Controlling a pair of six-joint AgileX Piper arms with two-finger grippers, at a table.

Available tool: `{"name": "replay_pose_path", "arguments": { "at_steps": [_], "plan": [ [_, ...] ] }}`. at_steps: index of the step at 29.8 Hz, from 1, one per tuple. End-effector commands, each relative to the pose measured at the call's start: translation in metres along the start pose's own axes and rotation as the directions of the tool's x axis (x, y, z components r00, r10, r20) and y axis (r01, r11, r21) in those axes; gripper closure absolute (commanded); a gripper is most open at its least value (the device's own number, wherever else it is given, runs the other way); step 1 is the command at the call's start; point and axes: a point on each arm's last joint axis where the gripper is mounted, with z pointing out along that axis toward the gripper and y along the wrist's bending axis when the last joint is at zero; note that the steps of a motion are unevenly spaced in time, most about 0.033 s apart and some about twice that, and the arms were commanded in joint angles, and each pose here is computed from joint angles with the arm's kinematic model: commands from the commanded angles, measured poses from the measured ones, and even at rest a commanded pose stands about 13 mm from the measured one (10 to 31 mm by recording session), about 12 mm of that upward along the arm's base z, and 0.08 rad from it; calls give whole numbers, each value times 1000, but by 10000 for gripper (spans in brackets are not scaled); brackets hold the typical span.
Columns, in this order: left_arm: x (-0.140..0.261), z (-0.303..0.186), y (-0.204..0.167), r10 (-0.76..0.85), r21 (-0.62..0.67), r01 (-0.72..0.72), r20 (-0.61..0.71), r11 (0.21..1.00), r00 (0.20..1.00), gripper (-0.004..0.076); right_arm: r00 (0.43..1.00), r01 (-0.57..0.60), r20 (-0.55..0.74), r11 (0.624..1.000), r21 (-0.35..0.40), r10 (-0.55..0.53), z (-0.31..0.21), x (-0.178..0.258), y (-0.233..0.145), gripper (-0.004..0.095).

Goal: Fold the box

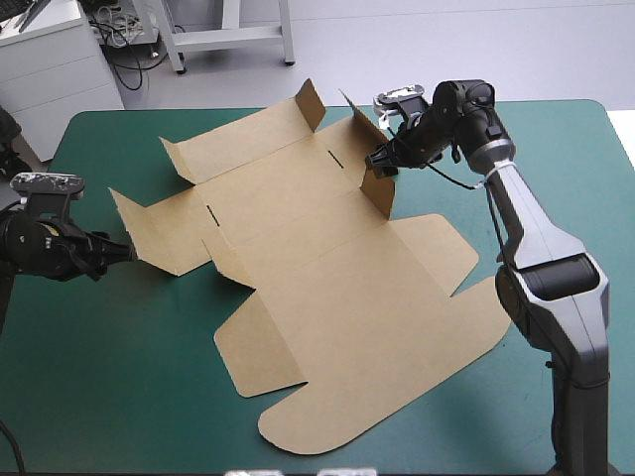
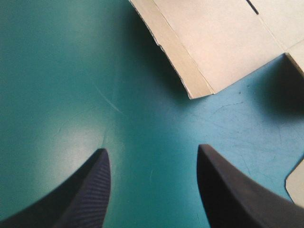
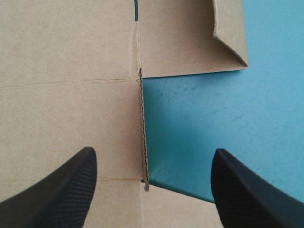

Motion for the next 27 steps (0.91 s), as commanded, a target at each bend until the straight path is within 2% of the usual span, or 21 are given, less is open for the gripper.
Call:
{"name": "replay_pose_path", "arguments": {
  "at_steps": [1,7,11,17,20,22,25,26,27],
  "plan": [
    [-6,-14,-2,-6,18,4,79,1000,997,335,996,29,85,1000,-9,-28,-22,-11,7,270],
    [-6,-14,-2,-6,21,5,73,1000,997,335,998,39,40,999,-21,-39,5,-8,3,278],
    [-6,-14,-2,-8,24,6,74,1000,997,335,999,27,39,997,-67,-25,16,-8,5,285],
    [-6,-14,-2,-8,26,6,74,1000,997,335,999,37,13,996,-77,-36,29,-6,11,388],
    [-6,-14,-2,-7,26,5,74,1000,997,335,999,51,12,997,-63,-50,30,-7,14,509],
    [-6,-14,-2,-3,26,1,74,1000,997,335,998,63,7,997,-42,-63,31,-7,13,635],
    [-6,-14,-2,1,25,-3,74,1000,997,335,998,70,8,997,-22,-69,31,-7,12,887],
    [-6,-14,-2,8,25,-10,74,1000,997,335,997,71,8,997,-13,-70,31,-7,11,927],
    [-6,-14,-2,8,25,-10,74,1000,997,335,997,74,5,997,-9,-74,31,-7,10,920]
  ]
}}
